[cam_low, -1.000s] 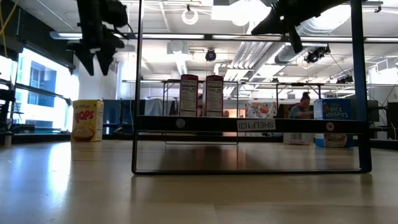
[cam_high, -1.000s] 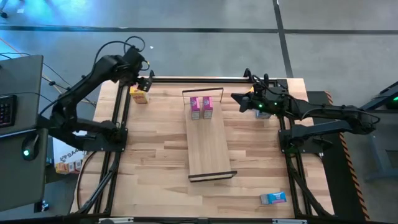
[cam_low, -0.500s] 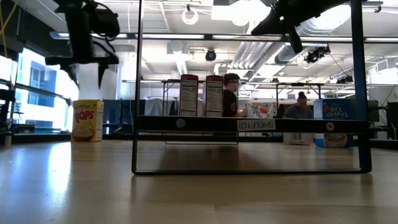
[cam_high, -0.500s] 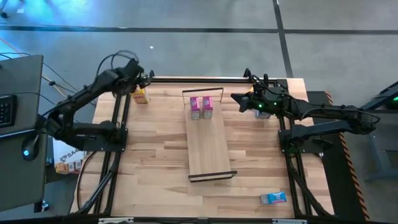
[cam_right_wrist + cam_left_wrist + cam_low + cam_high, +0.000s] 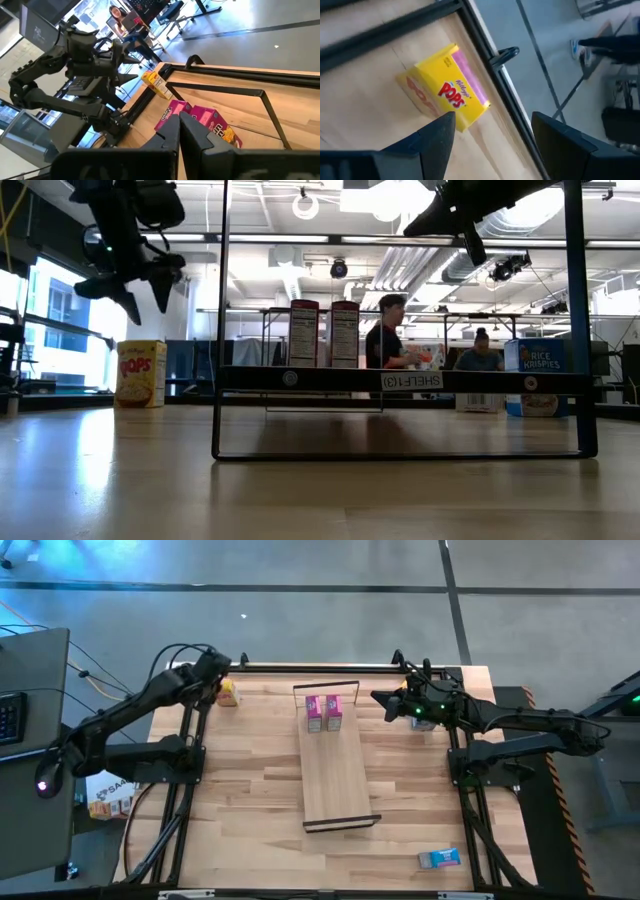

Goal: Stack cereal on shelf
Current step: Put the left yellow cereal box on the shelf

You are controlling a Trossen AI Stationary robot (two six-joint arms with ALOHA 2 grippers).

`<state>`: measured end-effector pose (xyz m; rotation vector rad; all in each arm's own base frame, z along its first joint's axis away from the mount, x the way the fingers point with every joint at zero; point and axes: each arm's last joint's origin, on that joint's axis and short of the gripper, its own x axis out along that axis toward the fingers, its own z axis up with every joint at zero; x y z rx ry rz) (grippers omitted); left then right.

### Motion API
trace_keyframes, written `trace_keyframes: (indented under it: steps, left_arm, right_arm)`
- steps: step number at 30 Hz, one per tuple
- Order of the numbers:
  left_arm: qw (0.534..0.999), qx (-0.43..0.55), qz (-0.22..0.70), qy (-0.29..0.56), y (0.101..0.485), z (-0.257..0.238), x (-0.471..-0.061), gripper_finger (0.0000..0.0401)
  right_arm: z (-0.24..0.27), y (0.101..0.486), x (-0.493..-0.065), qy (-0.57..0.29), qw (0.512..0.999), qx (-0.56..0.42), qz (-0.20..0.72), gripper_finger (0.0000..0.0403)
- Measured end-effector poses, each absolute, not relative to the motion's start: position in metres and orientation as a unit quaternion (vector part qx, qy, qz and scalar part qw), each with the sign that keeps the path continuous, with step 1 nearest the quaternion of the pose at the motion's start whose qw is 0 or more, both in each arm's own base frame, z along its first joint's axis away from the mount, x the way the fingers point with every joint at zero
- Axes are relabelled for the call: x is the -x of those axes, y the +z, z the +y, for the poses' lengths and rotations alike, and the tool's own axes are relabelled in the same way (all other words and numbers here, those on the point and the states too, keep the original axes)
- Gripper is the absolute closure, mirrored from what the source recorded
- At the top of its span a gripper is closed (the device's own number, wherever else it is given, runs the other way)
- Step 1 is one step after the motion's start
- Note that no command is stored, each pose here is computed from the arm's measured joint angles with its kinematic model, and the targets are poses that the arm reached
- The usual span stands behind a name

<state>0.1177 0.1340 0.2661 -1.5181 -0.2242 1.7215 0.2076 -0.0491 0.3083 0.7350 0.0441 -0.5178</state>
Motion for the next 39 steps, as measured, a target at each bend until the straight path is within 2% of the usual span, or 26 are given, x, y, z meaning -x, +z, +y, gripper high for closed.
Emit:
trace_keyframes:
  steps: [14,32,39]
  left_arm:
    - [0.29,0.693,-0.115,0.649,0.255,0.157,-0.107,0.0146]
    - [0.218,0.72,-0.117,0.648,0.247,0.17,-0.092,0.0146]
    - [0.207,0.725,-0.113,0.647,0.24,0.178,-0.094,0.0146]
  right_arm:
    - [-0.049,0.302,-0.206,-0.273,0.886,-0.373,0.042,0.0402]
    - [-0.049,0.302,-0.206,-0.274,0.88,-0.385,0.04,0.0402]
    - [-0.049,0.301,-0.205,-0.275,0.879,-0.386,0.042,0.0402]
